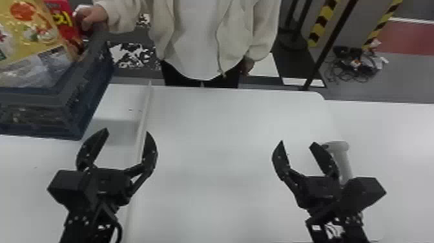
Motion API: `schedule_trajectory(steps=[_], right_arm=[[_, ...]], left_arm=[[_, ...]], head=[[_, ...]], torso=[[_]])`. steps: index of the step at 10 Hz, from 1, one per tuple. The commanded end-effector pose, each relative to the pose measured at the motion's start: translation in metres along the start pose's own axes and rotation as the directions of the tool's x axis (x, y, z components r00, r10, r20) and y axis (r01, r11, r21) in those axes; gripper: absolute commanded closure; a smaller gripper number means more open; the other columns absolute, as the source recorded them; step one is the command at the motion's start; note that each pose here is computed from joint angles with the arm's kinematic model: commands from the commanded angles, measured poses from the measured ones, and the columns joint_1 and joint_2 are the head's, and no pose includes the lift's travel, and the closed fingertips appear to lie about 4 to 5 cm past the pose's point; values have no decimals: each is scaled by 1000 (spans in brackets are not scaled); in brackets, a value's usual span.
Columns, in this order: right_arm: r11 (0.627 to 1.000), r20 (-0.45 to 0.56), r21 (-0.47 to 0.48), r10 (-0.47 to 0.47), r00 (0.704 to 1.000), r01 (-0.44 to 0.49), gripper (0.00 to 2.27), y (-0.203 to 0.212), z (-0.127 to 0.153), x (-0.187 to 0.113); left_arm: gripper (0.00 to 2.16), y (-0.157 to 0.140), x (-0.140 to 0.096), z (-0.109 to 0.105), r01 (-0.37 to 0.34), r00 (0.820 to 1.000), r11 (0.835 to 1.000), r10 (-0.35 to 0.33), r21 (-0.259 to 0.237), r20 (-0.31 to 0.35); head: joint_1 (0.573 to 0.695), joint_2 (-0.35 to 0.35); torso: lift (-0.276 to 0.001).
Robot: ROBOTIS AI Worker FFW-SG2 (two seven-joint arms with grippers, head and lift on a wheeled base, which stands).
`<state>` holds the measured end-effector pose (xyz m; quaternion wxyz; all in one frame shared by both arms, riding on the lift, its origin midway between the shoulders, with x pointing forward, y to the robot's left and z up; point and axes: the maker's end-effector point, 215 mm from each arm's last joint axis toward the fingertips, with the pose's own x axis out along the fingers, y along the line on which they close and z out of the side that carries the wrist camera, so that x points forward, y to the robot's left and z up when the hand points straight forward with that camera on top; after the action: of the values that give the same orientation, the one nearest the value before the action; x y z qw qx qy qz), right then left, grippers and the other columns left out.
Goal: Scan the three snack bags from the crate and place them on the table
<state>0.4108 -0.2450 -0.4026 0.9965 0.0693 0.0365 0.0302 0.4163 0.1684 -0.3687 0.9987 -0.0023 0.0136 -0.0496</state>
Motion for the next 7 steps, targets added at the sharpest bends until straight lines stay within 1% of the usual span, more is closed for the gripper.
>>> schedule_trajectory(steps=[1, 7], right_arm=[[1000, 1, 0, 0, 1000, 0, 97, 0, 0, 0], [1000, -2, 1, 1, 1000, -1, 97, 1, -1, 0]], left_arm=[[76, -1, 0, -1, 0, 1000, 1000, 0, -2, -3], [76, 0, 0, -2, 0, 1000, 1000, 0, -4, -5]], head=[[695, -105], [695, -104]], torso=[[-62], [-62]])
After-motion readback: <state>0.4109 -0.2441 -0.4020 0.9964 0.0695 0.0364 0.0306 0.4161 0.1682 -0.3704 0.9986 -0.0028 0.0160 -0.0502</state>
